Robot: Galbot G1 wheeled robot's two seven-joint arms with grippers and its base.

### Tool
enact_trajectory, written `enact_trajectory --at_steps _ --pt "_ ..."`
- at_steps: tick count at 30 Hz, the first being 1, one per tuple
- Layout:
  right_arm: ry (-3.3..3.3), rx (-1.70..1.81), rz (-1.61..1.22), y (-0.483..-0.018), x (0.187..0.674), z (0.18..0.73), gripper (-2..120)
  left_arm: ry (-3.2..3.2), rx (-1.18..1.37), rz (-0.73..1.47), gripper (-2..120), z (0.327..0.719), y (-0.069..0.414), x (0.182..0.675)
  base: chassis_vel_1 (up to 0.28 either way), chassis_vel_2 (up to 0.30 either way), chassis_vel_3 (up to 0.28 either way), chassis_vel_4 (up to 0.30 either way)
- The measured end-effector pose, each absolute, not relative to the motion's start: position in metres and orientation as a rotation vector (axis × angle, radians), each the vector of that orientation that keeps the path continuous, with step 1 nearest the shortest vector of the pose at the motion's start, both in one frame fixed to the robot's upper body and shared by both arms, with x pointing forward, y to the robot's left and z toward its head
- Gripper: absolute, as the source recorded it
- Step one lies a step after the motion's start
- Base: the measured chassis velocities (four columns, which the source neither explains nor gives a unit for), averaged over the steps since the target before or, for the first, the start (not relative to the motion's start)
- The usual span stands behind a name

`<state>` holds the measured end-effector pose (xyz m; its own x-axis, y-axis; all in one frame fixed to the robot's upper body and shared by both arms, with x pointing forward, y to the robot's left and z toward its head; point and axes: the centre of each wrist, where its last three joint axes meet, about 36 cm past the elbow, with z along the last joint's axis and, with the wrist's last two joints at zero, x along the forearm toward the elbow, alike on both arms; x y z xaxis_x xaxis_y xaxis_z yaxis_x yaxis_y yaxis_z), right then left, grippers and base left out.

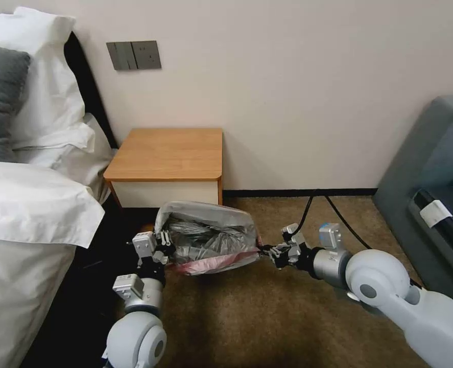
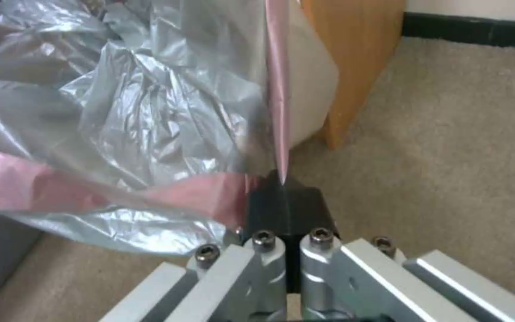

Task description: Pick up the garbage bag from the table and place it over the trash can.

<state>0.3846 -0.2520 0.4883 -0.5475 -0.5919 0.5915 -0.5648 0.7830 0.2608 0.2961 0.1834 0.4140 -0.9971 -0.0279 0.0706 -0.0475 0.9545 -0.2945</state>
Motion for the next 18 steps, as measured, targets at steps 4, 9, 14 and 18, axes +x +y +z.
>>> enact_trajectory --at_steps 4,9,14,18 --pt "-2.279 0.853 -0.04 -0.256 0.384 0.484 0 -2.995 0.071 0.553 6 0.414 0.177 0.296 0.0 0.0 0.0 0.0" --pt "-2.256 0.851 -0.021 -0.262 0.375 0.479 0 -2.97 0.11 0.619 6 0.413 0.176 0.301 0.0 0.0 0.0 0.0" --pt "-2.232 0.864 -0.007 -0.268 0.368 0.473 0 -2.964 0.122 0.622 6 0.41 0.178 0.303 0.0 0.0 0.0 0.0" --pt "-2.248 0.882 -0.005 -0.267 0.369 0.461 0 -2.947 0.125 0.651 6 0.408 0.179 0.306 0.0 0.0 0.0 0.0"
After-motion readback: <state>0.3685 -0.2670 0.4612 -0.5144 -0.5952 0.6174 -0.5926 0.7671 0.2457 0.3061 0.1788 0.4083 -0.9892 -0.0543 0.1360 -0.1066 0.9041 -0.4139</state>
